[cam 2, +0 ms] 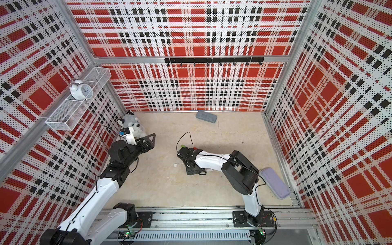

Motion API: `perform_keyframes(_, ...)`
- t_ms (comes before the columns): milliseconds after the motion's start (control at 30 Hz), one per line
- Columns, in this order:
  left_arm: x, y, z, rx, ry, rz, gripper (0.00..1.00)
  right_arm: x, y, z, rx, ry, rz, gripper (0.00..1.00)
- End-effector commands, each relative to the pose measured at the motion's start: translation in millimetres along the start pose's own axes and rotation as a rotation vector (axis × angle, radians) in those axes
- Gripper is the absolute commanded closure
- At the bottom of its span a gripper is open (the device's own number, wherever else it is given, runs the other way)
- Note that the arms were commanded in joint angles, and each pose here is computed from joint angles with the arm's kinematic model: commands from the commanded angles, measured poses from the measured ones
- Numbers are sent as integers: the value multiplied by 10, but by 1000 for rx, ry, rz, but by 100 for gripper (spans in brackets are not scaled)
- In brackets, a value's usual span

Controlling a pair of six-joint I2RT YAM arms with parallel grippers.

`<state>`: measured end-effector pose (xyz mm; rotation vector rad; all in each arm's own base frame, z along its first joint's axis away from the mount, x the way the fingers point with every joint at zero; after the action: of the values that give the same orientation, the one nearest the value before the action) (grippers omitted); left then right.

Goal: Close the usb drive cover
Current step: Pick up the cover from the center of the board.

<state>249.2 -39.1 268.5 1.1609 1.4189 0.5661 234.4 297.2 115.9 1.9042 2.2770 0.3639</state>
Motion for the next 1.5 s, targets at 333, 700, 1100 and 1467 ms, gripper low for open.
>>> perform_keyframes(333,-208,-158,149,210,-340,3,12,-194,62,-1228,-720,275,-699,84)
perform_keyframes(700,-959,-471,245,485,-667,112,19,-348,-43,-1573,-1031,169,-1131,83)
perform_keyframes(1100,-1225,-657,307,576,-749,204,37,-292,0,-1630,-1071,182,-1162,83)
perform_keyframes(1467,-1294,-681,352,599,-833,205,77,-263,3,-1642,-1073,227,-1147,82)
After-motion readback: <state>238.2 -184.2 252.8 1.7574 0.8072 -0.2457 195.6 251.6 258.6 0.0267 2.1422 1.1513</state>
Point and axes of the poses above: each gripper's point midway between its finger pads, its own z axis out along the fingers, its own x axis along the line the jaws close on, y = z × x, the point moved 10 cm from there along -z, back along the fingers, and after that the axes turned 4 degrees about z, right-handed, at the moved point
